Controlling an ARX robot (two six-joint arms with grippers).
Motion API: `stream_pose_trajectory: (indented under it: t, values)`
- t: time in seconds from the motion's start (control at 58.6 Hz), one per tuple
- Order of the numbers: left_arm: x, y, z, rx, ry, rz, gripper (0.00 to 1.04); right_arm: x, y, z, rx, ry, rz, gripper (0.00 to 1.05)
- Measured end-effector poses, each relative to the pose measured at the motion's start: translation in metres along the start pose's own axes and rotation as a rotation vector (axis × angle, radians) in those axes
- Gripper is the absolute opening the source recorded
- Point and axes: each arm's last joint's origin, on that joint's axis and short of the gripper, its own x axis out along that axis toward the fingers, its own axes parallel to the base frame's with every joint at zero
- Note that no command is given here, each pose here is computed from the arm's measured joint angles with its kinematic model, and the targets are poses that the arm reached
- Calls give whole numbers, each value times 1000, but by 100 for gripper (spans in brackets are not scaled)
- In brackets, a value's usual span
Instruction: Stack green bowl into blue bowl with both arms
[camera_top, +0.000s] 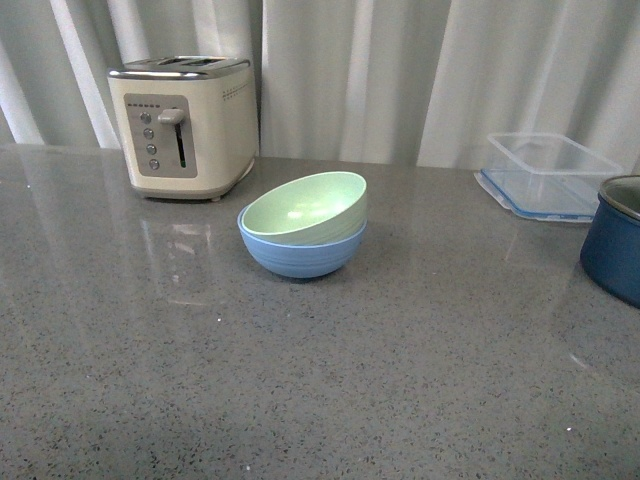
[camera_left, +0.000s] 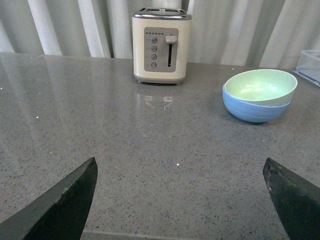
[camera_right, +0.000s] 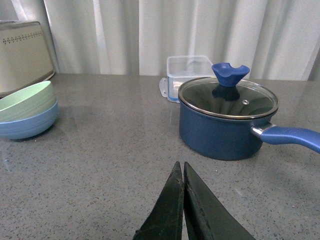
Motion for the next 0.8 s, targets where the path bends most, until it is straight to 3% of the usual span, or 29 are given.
stream_pose_trajectory:
  t: [0.802]
  values:
    - [0,0,0,0,0,0,98,-22,0,-3,0,6,1,1]
